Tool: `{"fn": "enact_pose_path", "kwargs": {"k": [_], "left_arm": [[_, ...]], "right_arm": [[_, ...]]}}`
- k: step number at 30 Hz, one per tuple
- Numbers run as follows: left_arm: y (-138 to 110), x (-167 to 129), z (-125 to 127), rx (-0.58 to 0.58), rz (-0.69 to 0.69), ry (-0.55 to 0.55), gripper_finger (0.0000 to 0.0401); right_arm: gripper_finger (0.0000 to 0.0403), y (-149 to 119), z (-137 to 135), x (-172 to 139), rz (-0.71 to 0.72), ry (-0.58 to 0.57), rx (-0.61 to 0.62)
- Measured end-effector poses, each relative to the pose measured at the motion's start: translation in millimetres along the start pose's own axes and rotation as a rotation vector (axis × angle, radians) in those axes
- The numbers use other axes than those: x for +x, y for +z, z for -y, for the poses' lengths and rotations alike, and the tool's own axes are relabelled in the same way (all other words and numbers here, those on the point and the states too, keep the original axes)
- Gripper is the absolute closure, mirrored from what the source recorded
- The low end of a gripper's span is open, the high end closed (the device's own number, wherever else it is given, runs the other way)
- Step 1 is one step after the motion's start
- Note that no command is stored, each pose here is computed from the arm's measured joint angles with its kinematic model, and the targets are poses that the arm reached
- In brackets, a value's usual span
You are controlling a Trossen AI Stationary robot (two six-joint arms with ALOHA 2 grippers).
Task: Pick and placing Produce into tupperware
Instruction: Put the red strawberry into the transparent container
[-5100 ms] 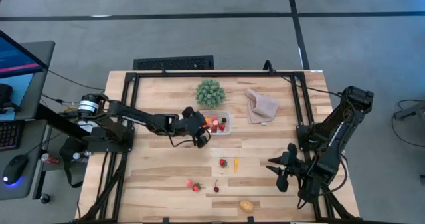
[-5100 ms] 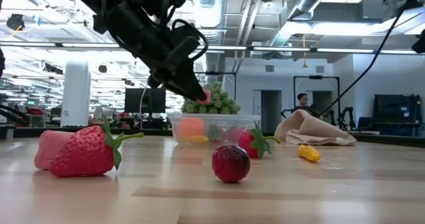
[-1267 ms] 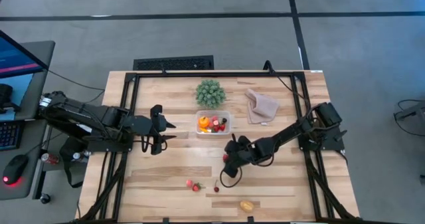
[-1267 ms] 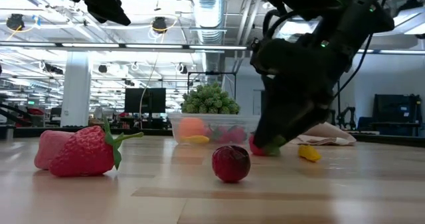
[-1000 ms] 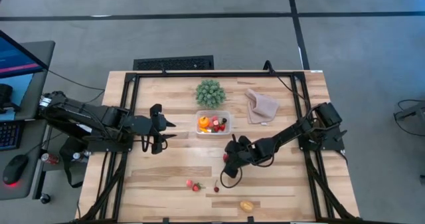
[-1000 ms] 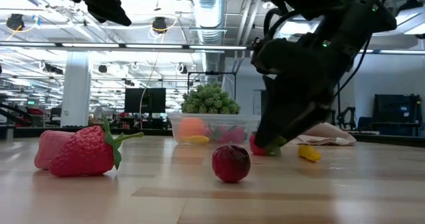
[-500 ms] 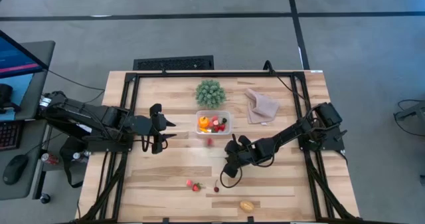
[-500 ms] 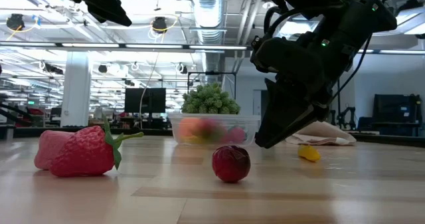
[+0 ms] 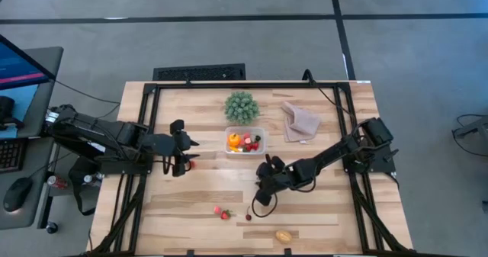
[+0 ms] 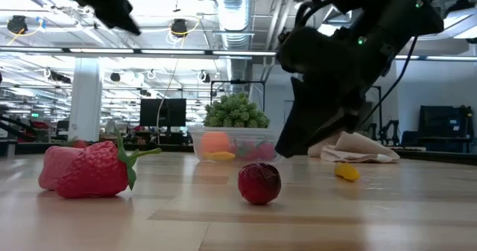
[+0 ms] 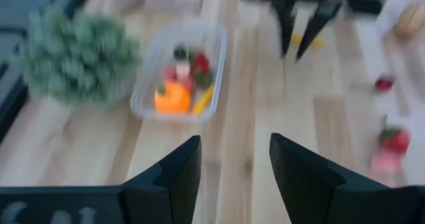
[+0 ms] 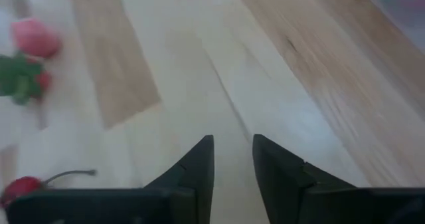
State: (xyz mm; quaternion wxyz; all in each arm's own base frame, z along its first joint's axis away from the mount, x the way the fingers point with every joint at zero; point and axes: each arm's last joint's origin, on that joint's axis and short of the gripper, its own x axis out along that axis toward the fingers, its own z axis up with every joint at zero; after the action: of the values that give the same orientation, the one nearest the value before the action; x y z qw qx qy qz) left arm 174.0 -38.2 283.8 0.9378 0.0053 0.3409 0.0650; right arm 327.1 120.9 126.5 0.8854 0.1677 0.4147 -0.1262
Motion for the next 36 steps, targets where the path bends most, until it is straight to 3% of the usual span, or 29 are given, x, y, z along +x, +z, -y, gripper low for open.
{"fn": "enact_pose_path", "kwargs": {"k": [10, 18, 23, 36], "left_arm": [[-25.2, -7.5, -4.4, 0.014, -0.234, 0.034, 0.023], [-67.7, 15.5, 2.1, 0.025, -0.331, -0.075, 0.023], [-78.9, 24.9, 3.0, -0.014, -0.32, -0.083, 0.023], [-85.3, 40.2, 0.6, -0.123, -0.42, 0.083, 0.023]], "right_arm": [[0.0294, 14.8, -4.6, -18.4, 0.084, 0.051, -0.065], [0.0293, 28.5, -3.9, -43.5, 0.159, 0.05, -0.124], [0.0294, 35.6, -4.1, -58.0, 0.194, 0.074, -0.128], [0.0294, 39.3, 0.3, -72.5, 0.191, 0.068, -0.094]]}}
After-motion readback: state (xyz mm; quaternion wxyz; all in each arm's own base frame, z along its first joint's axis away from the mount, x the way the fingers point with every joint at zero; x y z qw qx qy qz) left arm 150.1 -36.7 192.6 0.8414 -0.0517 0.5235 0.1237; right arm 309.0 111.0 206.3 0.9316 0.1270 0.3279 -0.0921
